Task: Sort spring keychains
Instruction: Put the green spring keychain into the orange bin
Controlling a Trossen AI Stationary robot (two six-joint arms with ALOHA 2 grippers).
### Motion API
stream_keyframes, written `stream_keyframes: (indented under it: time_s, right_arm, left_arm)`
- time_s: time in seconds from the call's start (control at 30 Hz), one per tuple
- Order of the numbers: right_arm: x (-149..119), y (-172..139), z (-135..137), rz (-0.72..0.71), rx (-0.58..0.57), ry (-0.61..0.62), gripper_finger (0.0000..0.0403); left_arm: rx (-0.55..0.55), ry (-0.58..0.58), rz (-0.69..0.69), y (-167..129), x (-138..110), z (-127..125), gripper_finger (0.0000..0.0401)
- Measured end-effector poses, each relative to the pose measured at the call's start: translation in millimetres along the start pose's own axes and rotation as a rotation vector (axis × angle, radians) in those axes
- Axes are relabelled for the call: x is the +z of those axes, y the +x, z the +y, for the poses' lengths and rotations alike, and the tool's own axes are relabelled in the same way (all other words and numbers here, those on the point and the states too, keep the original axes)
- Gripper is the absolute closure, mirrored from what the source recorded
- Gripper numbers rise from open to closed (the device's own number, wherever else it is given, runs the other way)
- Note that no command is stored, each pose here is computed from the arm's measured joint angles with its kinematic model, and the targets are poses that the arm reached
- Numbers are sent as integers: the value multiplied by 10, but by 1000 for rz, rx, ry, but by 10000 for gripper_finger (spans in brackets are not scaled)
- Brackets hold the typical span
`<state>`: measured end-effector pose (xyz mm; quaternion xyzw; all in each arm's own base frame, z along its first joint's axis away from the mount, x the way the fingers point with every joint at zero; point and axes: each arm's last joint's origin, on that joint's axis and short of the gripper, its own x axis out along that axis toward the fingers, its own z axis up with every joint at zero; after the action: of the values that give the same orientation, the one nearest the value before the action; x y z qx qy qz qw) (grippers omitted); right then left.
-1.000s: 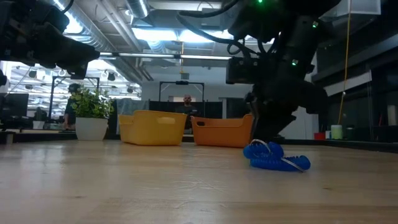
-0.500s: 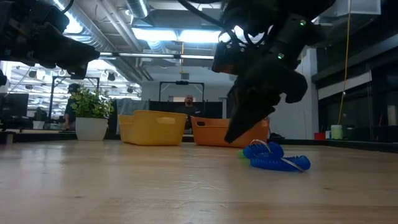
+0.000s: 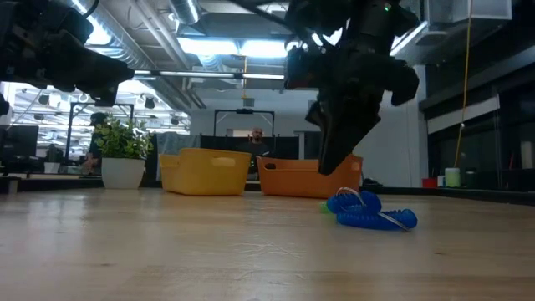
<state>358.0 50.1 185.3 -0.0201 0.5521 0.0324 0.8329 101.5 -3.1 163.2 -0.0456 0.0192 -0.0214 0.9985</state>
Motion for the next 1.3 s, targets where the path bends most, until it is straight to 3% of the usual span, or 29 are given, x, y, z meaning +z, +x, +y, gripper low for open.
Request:
stream_keyframes:
  time_s: [0.23,0.47,0.93,1.3]
  right_arm:
    - [75,-62,56,-24,27,-30,284]
    - [72,-63,55,-20,24,26,238]
    - [47,-51,52,-2,15,17,247]
    - [-20,242,-20,92,-47,33,247]
  left_arm:
    - [0,0,0,0,0,0,331]
    - [0,0,0,0,0,0,331]
    - [0,0,0,0,0,0,331]
    - [0,0,0,0,0,0,331]
